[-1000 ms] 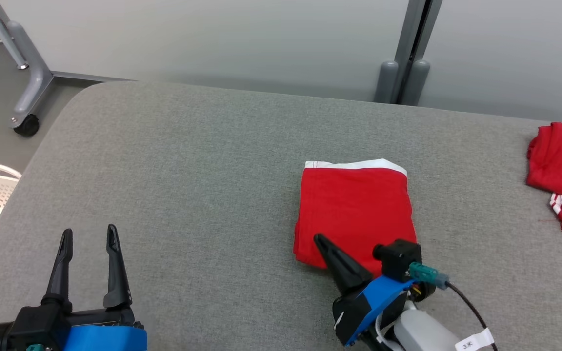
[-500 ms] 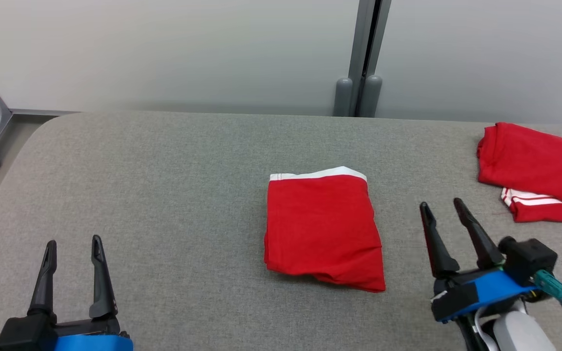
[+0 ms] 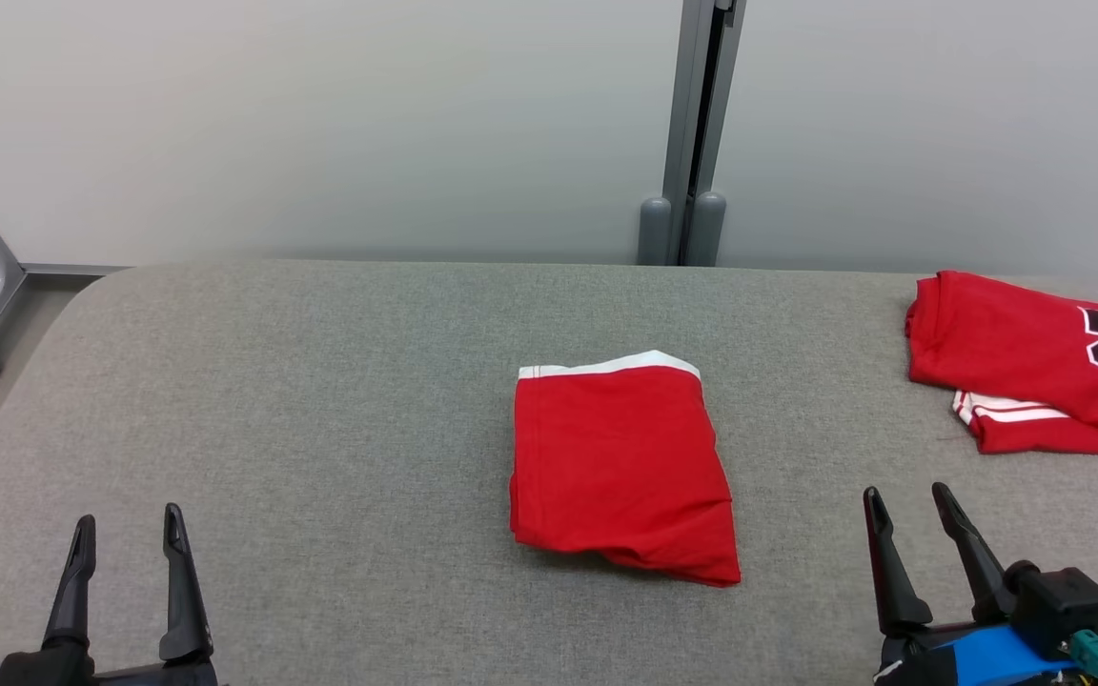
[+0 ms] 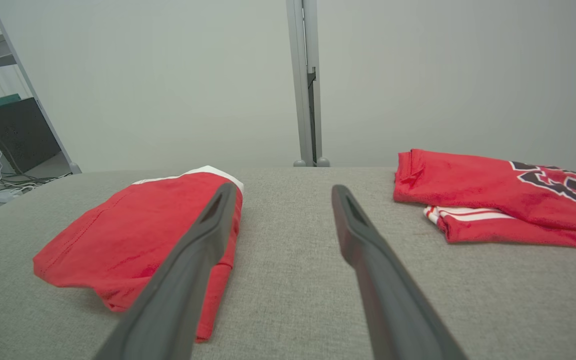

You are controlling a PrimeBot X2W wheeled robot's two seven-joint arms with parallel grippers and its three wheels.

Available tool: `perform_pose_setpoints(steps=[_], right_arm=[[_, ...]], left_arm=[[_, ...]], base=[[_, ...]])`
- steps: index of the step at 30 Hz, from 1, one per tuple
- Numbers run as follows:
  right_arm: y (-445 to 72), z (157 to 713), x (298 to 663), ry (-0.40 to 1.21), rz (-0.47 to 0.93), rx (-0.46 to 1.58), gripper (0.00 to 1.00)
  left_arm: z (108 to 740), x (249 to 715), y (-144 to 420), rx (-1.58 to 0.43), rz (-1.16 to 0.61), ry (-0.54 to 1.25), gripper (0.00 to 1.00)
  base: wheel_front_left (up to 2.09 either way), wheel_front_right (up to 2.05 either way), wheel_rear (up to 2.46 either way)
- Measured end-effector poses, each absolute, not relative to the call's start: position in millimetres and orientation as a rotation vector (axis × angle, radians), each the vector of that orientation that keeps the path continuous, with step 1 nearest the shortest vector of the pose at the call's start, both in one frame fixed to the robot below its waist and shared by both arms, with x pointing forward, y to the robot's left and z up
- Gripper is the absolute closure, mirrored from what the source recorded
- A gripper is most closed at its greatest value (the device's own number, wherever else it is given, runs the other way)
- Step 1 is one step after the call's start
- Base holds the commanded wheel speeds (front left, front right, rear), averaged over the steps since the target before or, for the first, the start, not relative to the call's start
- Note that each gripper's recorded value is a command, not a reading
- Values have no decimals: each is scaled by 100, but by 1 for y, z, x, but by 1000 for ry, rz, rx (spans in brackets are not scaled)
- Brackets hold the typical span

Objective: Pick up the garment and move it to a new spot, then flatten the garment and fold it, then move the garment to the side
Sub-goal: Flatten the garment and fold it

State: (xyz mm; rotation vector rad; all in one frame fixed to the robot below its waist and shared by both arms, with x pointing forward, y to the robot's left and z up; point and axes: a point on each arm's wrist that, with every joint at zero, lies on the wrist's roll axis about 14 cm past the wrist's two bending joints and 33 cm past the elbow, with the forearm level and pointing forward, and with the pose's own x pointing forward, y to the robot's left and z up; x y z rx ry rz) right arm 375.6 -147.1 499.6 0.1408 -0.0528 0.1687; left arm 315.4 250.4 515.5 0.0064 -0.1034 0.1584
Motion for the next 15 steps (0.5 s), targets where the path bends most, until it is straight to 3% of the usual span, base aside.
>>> perform_pose_setpoints(steps=[15], right_arm=[[-132,510,368,-51,206,155,0]], left_arm=[[518,305,256,-16,164,-65,0]], base=[[0,0,0]])
